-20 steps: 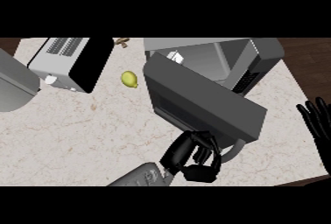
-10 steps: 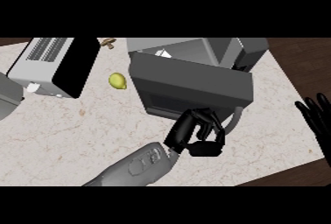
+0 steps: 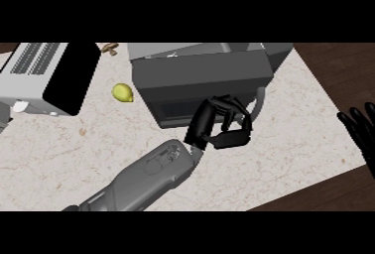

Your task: Pick up the milk, place it into the microwave and close the microwave

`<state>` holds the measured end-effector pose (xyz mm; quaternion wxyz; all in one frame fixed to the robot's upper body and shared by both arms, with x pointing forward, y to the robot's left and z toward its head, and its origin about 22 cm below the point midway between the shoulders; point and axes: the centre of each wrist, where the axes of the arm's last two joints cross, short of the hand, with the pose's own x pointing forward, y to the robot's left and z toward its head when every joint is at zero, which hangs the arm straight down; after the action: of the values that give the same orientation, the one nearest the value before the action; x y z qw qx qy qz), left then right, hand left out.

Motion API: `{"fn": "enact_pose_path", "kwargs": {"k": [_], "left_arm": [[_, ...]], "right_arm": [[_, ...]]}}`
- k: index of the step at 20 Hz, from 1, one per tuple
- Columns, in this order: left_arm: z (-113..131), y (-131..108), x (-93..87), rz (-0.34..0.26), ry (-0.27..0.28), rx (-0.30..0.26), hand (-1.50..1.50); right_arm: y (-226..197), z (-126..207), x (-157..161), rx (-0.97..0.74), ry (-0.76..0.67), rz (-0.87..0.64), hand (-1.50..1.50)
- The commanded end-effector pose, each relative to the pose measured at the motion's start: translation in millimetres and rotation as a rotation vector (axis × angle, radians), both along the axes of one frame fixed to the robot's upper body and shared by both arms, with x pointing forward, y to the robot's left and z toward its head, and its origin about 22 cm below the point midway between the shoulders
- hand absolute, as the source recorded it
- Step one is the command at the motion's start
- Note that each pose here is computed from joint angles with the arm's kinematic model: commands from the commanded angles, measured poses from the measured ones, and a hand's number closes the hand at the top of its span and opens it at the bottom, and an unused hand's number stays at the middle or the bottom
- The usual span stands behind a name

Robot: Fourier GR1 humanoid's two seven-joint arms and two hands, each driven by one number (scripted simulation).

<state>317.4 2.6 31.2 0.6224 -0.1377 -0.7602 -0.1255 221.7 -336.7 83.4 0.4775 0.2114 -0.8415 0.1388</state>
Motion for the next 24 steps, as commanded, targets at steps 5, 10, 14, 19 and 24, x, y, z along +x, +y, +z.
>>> {"fn": "enact_pose_path", "kwargs": {"k": [5,10,14,19,24], "left_arm": [[21.8,0.8,27.9,0.064,-0.038,-0.074,1.5],[19.7,6.3,38.5,0.092,-0.039,-0.09,1.5],[18.7,7.8,41.5,0.112,-0.044,-0.103,1.5],[17.4,8.6,43.4,0.111,-0.05,-0.119,1.5],[14.2,9.1,43.1,0.122,-0.069,-0.122,1.5]], "right_arm": [[1.5,20.2,6.4,-0.015,-0.033,0.048,-1.5],[-4.2,32.4,8.0,-0.021,-0.05,0.045,-1.5],[0.9,36.4,7.8,-0.018,-0.051,0.067,-1.5],[2.6,42.8,11.8,0.006,-0.066,0.086,-1.5],[-1.8,52.0,12.3,-0.004,-0.065,0.085,-1.5]]}}
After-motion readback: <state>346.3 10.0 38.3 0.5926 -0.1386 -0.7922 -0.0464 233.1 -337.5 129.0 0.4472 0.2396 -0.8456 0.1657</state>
